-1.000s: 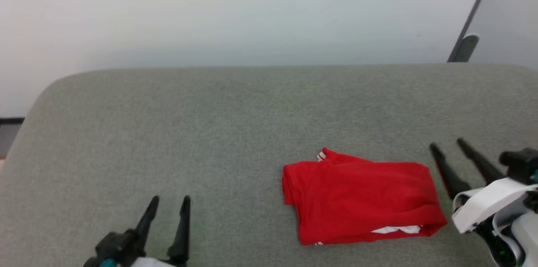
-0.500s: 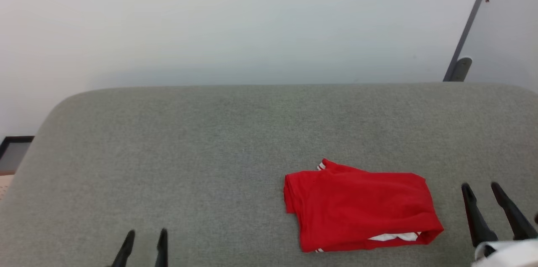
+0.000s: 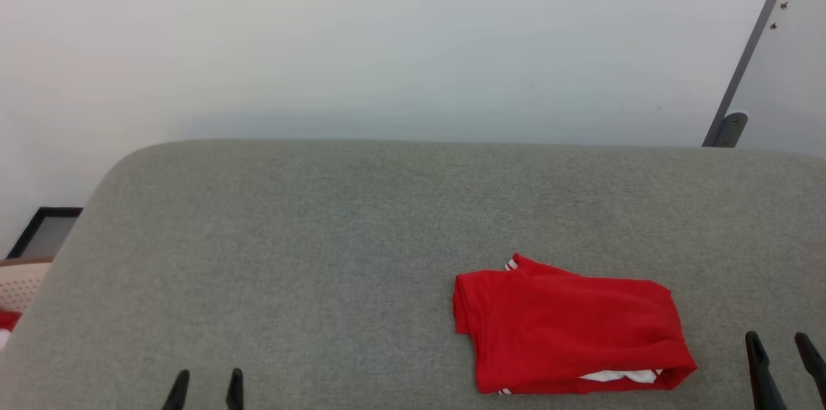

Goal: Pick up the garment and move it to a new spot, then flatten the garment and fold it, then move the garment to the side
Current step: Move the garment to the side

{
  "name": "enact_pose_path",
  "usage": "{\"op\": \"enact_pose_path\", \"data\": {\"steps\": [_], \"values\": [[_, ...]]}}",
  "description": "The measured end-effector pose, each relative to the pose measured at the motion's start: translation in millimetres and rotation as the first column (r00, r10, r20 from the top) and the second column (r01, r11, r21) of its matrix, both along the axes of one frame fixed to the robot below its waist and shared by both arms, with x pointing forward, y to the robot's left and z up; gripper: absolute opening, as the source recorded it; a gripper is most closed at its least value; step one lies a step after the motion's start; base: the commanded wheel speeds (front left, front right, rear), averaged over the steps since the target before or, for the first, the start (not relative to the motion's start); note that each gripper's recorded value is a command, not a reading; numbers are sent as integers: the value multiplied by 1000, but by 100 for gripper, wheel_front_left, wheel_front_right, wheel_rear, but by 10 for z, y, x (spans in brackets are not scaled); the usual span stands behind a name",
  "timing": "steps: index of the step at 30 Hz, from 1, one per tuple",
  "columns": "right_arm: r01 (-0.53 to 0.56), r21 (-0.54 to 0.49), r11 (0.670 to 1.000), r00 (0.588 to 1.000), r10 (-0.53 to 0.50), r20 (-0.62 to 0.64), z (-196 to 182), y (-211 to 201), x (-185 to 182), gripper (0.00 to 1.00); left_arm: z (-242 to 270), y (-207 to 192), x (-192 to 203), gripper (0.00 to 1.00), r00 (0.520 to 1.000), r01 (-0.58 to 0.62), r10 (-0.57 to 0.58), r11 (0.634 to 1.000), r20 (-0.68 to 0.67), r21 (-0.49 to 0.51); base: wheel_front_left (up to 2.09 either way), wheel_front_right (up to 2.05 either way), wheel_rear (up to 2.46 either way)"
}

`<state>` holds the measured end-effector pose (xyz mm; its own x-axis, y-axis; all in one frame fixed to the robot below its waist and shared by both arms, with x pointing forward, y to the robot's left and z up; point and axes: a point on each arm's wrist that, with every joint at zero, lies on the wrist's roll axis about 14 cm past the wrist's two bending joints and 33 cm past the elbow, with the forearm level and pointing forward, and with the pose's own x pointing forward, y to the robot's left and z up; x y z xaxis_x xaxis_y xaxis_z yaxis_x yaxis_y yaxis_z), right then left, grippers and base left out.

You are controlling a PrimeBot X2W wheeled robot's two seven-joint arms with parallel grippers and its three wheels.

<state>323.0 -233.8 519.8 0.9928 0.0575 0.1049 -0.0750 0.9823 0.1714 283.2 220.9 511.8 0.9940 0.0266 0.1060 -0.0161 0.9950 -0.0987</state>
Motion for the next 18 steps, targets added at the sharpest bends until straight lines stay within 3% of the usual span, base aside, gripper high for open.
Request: {"op": "enact_pose_path", "data": {"steps": [14, 18], "values": [[-20, -23, 1000, 1000, 20, 8, 28, 85, 24, 100, 9, -70, -25, 100, 1000, 16, -17, 1000, 4, 9, 0, 0, 0], [-28, -23, 999, 996, 26, -81, -125, 95, 26, 100, -23, -80, -20, 100, 1000, 11, -11, 1000, -4, -6, 0, 0, 0]]}}
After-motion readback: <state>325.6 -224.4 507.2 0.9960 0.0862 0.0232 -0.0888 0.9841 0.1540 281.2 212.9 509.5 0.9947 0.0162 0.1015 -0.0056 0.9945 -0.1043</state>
